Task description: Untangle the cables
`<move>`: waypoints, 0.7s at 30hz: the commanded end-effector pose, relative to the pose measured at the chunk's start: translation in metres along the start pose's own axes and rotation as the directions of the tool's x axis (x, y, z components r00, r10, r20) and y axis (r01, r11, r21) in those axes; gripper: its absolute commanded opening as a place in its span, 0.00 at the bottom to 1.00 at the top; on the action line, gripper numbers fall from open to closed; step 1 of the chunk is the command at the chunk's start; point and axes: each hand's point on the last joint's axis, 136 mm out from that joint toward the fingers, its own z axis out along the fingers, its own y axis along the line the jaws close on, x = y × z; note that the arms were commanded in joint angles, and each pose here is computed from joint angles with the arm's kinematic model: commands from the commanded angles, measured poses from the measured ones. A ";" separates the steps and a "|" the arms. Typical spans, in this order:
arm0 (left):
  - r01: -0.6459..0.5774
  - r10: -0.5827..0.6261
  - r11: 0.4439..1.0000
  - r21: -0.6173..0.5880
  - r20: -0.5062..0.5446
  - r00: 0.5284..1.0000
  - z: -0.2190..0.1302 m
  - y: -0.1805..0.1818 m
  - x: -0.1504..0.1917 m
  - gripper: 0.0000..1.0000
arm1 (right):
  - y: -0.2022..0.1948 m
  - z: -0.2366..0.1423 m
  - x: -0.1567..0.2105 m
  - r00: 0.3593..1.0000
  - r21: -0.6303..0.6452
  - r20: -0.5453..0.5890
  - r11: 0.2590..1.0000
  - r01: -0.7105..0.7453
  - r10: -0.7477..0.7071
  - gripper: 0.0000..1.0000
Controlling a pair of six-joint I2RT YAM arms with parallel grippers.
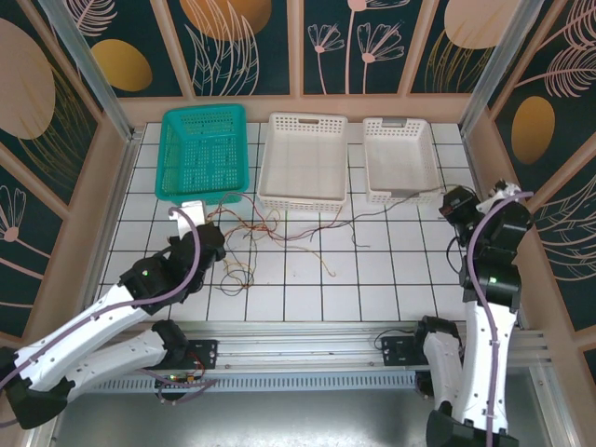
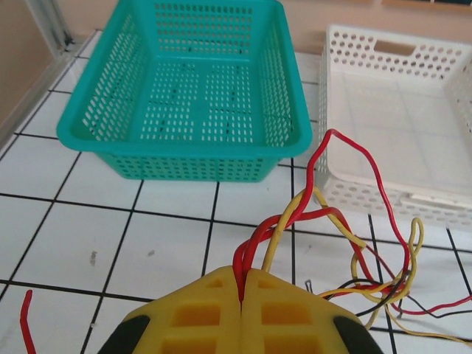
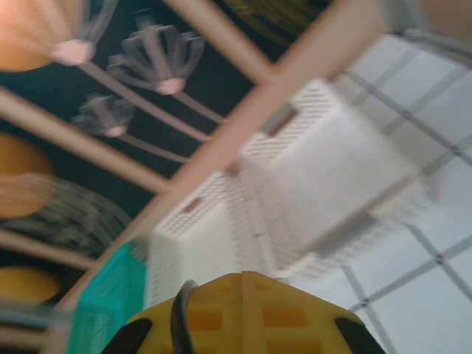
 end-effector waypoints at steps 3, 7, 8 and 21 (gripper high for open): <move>-0.012 0.014 0.998 0.063 -0.033 0.999 0.010 -0.019 0.011 0.00 | 0.078 -0.001 -0.005 0.992 -0.212 -0.025 0.970 0.118 -0.127 0.00; -0.016 0.025 0.994 0.105 -0.087 0.996 0.022 -0.031 0.033 0.00 | 0.140 -0.012 -0.018 0.987 -0.353 -0.015 0.924 0.147 -0.163 0.00; -0.011 0.022 0.993 0.116 -0.098 0.995 0.024 -0.034 0.038 0.00 | 0.157 -0.015 -0.023 0.985 -0.385 -0.016 0.910 0.155 -0.175 0.00; -0.029 0.050 0.994 0.101 -0.217 0.975 0.057 -0.039 0.103 0.00 | 0.324 -0.054 -0.093 0.954 -0.605 0.063 0.749 0.271 -0.294 0.00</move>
